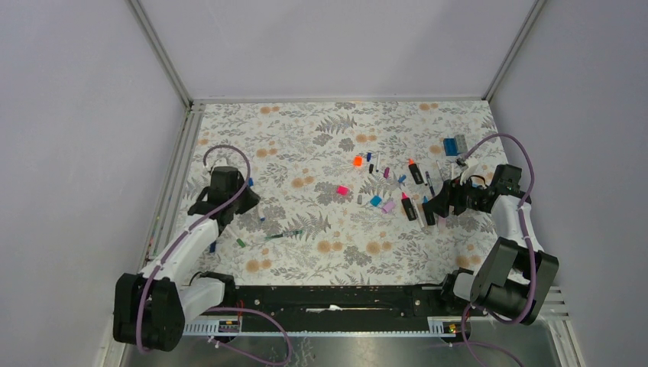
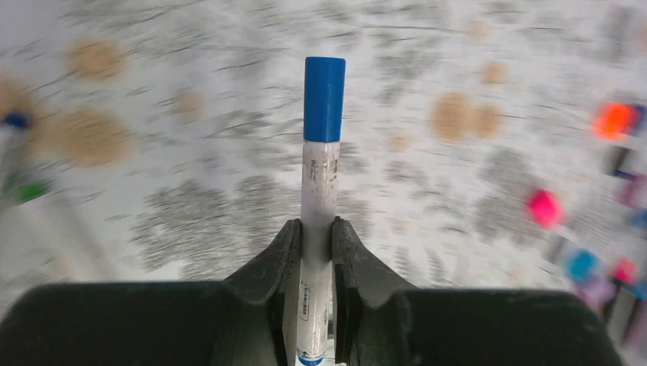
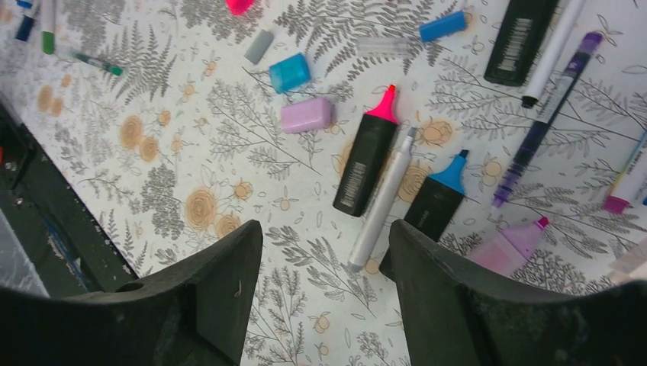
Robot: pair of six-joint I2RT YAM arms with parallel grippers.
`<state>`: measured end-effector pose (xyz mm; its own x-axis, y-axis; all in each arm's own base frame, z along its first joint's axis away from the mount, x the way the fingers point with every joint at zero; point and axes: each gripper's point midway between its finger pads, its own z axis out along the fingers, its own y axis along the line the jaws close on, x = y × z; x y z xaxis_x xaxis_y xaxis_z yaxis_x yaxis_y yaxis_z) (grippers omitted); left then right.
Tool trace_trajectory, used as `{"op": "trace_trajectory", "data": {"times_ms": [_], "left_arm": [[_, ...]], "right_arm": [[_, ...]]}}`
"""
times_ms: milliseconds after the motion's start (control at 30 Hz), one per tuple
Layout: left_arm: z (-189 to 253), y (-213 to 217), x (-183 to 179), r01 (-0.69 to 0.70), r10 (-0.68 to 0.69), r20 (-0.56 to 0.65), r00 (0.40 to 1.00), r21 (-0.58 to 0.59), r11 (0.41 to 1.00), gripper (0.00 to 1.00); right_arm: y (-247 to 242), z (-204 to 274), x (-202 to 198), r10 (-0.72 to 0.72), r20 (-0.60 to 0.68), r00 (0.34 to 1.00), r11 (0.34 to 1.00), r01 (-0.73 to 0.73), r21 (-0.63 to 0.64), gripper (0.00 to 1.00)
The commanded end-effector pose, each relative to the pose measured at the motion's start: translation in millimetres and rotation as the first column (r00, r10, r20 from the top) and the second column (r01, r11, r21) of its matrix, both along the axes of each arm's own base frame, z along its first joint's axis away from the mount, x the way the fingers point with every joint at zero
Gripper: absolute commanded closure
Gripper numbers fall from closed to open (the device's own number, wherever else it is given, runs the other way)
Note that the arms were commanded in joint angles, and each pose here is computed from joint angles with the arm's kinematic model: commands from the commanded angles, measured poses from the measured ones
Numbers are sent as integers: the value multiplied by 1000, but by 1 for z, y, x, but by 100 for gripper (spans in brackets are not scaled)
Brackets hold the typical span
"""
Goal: Open the pen caps
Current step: Pick up the pen from the center of the board.
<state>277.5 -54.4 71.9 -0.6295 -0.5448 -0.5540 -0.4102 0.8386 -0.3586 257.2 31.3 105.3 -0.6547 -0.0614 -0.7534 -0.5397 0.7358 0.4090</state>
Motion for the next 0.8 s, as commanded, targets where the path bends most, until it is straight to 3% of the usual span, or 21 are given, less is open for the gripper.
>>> {"op": "trace_trajectory", "data": {"times_ms": [0, 67, 167, 300, 367, 533, 767], "left_arm": [[87, -68, 33, 321, -224, 380, 897, -214, 923, 100], [115, -96, 35, 435, -247, 519, 819, -280, 856, 100], [156, -146, 29, 600, -276, 691, 668, -280, 749, 100], [197, -215, 22, 740, -300, 806, 510, -234, 631, 100], [208, -247, 20, 780, -303, 830, 468, -227, 583, 100], [221, -310, 21, 814, -272, 865, 421, -227, 535, 100], [227, -357, 13, 820, -201, 887, 415, -268, 506, 100]], "right_arm": [[23, 29, -1, 79, 83, 993, 991, -88, 103, 30], [39, 42, -4, 116, 94, 989, 972, -133, 192, 30], [66, 57, -10, 203, 105, 974, 932, -225, 285, 30], [95, 76, -17, 295, 126, 947, 873, -321, 367, 26], [102, 89, -18, 316, 137, 939, 837, -344, 425, 25], [111, 115, -11, 339, 140, 930, 800, -363, 477, 23], [122, 118, -7, 315, 70, 947, 792, -303, 531, 18]]}}
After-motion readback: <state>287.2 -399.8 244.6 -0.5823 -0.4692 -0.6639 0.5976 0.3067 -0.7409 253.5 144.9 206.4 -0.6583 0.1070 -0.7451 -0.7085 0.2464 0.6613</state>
